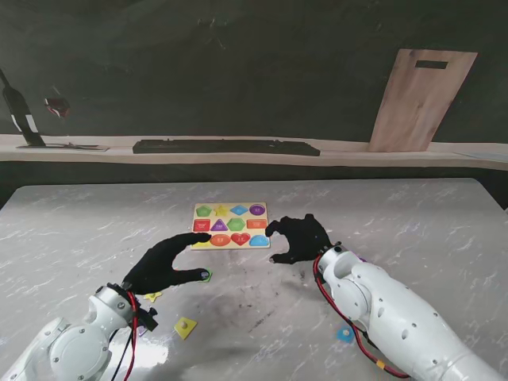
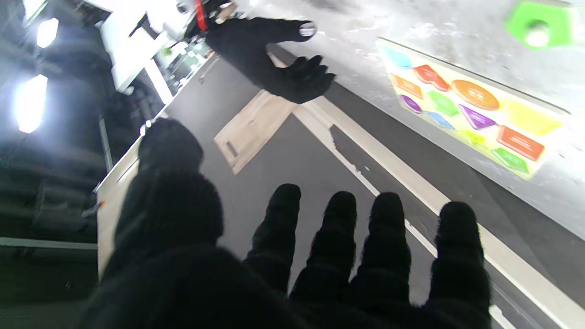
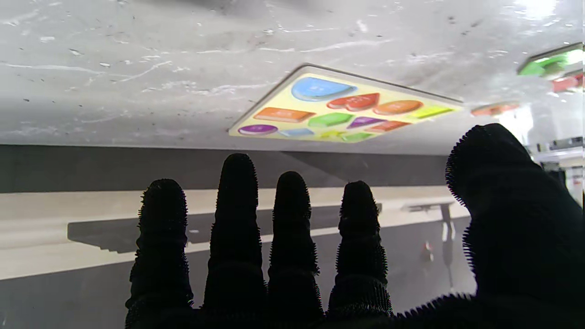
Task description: Fit puzzle pieces into a puzzle board
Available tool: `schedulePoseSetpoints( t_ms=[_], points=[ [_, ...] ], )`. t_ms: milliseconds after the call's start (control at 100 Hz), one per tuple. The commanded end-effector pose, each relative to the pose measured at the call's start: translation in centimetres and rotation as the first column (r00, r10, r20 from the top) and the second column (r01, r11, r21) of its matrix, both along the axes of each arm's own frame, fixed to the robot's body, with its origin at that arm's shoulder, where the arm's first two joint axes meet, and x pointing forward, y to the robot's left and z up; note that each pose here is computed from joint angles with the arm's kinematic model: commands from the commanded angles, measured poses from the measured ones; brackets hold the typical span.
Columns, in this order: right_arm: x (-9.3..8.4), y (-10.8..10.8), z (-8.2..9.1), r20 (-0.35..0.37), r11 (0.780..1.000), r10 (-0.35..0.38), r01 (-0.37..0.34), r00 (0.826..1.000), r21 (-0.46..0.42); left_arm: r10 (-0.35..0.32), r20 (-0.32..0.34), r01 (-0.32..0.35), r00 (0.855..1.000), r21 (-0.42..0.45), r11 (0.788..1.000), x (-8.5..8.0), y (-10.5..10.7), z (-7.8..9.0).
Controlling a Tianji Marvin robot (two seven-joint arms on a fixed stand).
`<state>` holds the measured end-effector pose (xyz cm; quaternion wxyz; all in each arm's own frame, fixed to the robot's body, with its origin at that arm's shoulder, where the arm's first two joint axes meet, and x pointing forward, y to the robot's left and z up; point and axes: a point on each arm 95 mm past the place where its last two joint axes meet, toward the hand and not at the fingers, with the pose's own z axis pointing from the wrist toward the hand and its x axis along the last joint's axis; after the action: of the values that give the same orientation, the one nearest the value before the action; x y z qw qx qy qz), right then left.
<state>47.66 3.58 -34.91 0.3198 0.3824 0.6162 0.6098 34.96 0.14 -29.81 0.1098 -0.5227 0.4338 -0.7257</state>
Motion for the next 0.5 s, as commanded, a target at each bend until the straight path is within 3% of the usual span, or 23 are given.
schedulePoseSetpoints(
  t_ms=[0,120,320,490],
  points=[
    [0.7,0.5,0.1,0.000,1.000,-0.012,0.012,1.000,0.007,0.027,0.015,-0.028,1.000,0.036,0.999,0.7,0.3,-0.2],
    [1.9,0.7,-0.7,-0.006,0.999,-0.034,0.034,0.999,-0.009,0.058,0.044,-0.063,0.997,0.120,0.991,2.0,0.5,-0.8],
    [3.7,1.7,-1.9,-0.013,0.998,-0.044,0.043,0.999,-0.046,0.086,0.015,-0.087,0.996,0.105,0.991,2.8,0.3,-1.8],
    [4.6,2.7,-2.8,-0.010,0.996,-0.028,0.028,1.000,-0.083,0.102,0.026,-0.105,0.994,0.147,0.984,3.5,0.5,-2.4]
  ],
)
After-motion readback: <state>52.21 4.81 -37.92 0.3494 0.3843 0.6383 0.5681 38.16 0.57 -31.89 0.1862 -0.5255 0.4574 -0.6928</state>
